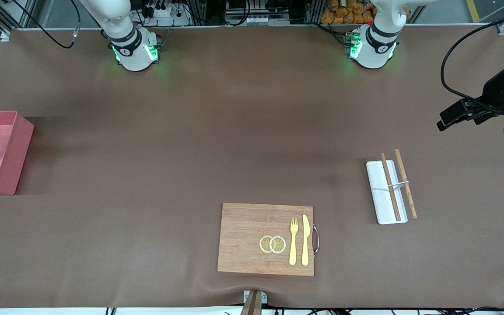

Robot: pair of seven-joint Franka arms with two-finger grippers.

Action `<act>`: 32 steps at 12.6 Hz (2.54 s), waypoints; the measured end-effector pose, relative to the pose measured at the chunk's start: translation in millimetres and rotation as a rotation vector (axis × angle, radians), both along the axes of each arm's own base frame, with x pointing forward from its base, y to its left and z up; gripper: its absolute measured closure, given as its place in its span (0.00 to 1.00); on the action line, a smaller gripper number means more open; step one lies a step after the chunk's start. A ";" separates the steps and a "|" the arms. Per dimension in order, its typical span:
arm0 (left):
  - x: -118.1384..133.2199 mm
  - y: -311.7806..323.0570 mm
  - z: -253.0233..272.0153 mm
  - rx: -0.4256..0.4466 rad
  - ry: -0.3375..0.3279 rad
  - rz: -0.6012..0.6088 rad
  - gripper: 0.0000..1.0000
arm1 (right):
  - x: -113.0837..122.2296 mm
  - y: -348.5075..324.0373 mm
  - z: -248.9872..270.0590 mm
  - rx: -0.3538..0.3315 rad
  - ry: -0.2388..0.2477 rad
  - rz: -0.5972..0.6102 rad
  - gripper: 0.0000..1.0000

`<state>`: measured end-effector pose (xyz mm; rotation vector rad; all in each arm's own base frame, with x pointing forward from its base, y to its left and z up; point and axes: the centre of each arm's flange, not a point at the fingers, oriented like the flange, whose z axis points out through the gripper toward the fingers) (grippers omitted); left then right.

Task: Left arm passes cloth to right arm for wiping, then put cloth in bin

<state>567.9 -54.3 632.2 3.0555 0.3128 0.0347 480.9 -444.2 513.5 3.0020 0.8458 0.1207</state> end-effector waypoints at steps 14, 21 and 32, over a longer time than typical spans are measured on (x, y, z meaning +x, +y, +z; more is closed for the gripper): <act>-0.3 10.0 -2.2 0.003 0.013 0.017 0.00 | 114.6 283.5 32.2 0.086 0.149 -0.113 0.00; -0.3 10.2 -3.4 0.003 0.016 0.017 0.00 | 89.0 421.1 78.0 0.012 0.252 -0.436 0.00; 5.0 7.7 -6.8 0.036 0.011 0.001 0.00 | 56.5 422.5 119.5 -0.003 0.262 -0.644 0.00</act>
